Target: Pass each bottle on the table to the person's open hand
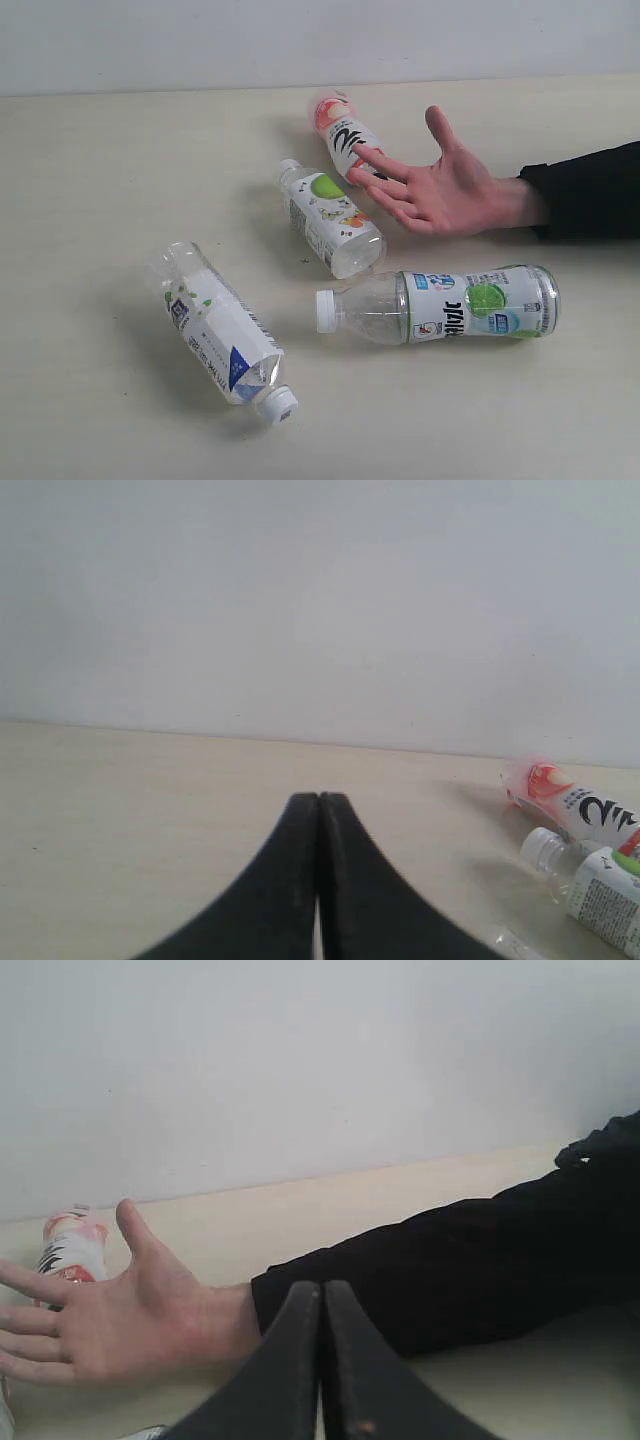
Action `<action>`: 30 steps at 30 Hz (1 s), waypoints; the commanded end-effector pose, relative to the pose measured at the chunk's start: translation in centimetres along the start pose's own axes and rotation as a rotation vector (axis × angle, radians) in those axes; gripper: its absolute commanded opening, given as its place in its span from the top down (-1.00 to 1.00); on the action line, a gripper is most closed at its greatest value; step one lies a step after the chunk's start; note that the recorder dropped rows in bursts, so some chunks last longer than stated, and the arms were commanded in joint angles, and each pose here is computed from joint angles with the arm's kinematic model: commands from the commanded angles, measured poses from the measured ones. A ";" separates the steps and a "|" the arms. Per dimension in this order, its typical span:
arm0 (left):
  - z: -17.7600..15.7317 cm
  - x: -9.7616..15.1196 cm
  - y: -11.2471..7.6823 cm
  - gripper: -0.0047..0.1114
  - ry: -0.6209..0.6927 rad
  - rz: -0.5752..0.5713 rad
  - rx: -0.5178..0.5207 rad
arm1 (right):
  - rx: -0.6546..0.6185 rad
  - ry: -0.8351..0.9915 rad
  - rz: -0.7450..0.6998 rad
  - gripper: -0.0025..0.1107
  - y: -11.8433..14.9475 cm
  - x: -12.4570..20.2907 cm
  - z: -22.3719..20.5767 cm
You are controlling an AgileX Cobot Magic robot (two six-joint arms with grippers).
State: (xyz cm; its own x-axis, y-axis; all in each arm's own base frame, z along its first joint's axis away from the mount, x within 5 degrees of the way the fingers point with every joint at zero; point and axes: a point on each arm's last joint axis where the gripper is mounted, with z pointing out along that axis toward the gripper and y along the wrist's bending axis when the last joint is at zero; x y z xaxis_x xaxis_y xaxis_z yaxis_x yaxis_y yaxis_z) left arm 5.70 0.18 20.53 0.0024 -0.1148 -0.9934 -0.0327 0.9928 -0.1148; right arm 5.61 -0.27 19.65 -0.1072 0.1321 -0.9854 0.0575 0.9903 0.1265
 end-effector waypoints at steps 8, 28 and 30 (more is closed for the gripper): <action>-0.1 0.0 0.0 0.92 -0.006 0.001 -0.002 | -0.020 -0.147 0.014 0.96 0.2 -1.2 -0.1; -0.1 0.0 0.0 0.92 -0.006 0.001 -0.002 | -0.074 -0.390 0.460 0.96 -0.2 -3.3 -0.7; -0.1 0.0 0.0 0.92 -0.006 0.001 -0.002 | -0.076 -0.387 0.440 0.96 0.0 -3.7 -0.8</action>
State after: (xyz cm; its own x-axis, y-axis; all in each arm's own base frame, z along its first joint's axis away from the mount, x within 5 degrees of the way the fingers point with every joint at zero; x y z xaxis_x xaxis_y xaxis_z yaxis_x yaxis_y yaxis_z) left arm 5.70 0.18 20.53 0.0024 -0.1148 -0.9934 -0.0327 0.9928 -0.1148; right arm 5.36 -0.71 22.94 0.2579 0.5283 -0.8089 -0.0558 0.8440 0.5334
